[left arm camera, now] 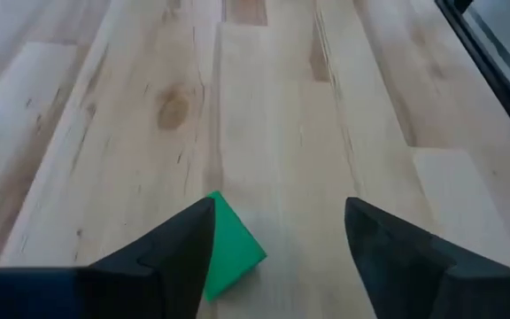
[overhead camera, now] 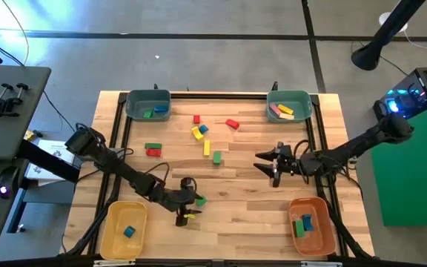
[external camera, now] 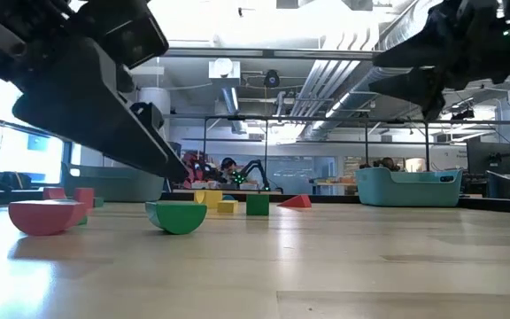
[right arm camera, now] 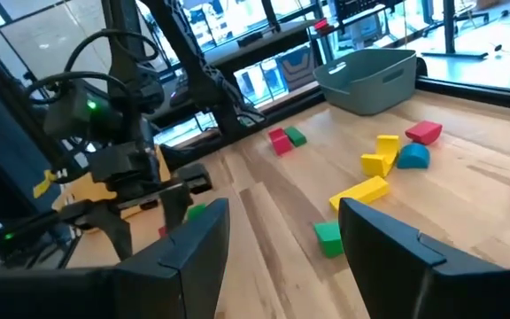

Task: Sort blocks by size
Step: Put the right green half-circle block into the yellow bin

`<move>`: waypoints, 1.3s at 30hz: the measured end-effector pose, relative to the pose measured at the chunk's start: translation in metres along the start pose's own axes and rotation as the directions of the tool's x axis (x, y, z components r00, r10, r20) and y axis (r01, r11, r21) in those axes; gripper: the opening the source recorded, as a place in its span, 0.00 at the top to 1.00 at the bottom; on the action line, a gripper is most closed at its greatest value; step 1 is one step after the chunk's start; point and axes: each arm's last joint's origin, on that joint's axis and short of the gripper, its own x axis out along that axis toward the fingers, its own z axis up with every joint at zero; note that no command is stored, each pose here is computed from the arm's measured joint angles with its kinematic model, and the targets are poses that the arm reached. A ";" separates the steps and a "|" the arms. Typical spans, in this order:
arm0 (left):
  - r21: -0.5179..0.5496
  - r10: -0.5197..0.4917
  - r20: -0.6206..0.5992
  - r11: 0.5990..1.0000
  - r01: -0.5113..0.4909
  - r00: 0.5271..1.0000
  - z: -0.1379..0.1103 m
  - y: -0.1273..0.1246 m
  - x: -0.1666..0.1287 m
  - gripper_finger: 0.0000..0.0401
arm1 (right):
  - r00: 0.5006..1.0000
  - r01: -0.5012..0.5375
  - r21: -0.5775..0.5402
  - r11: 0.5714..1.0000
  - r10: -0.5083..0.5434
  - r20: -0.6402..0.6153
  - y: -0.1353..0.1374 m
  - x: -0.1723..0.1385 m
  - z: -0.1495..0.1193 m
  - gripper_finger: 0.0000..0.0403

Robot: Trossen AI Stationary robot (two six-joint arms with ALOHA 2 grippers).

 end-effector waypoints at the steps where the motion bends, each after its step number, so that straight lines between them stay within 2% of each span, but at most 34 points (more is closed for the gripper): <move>1: -0.001 0.007 0.002 1.000 -0.007 1.000 0.000 0.000 0.000 0.39 | 1.000 0.002 0.005 1.000 -0.002 0.002 0.002 -0.002 -0.001 0.48; 7: 0.022 0.170 0.088 0.985 -0.172 0.982 0.018 -0.008 0.000 0.37 | 1.000 0.007 0.010 1.000 -0.007 0.009 0.010 -0.007 -0.004 0.48; 11: 0.043 0.261 0.107 0.963 -0.267 0.959 0.020 -0.014 0.004 0.37 | 1.000 0.009 0.009 1.000 -0.009 0.010 0.010 -0.008 -0.005 0.48; 15: -0.031 0.271 0.093 0.963 -0.269 0.958 0.015 -0.018 0.012 0.37 | 1.000 0.011 0.012 1.000 -0.011 0.005 0.010 -0.008 -0.005 0.48; 21: -0.049 0.295 0.038 0.955 -0.294 0.955 -0.005 -0.020 0.026 0.38 | 1.000 0.015 0.022 1.000 -0.015 -0.002 0.010 -0.008 -0.006 0.48; 31: -0.146 0.348 -0.016 0.927 -0.347 0.937 -0.022 -0.015 0.035 0.39 | 1.000 0.024 0.035 0.999 -0.023 -0.018 0.009 -0.008 -0.008 0.48; 35: -0.170 0.354 -0.038 0.919 -0.355 0.935 -0.023 -0.014 0.035 0.47 | 0.999 0.036 0.046 0.998 -0.035 -0.032 0.008 -0.008 -0.010 0.48; 39: -0.172 0.344 -0.045 0.922 -0.347 0.938 -0.023 -0.014 0.035 0.65 | 0.998 0.065 0.042 0.997 -0.064 -0.022 0.007 -0.008 -0.010 0.48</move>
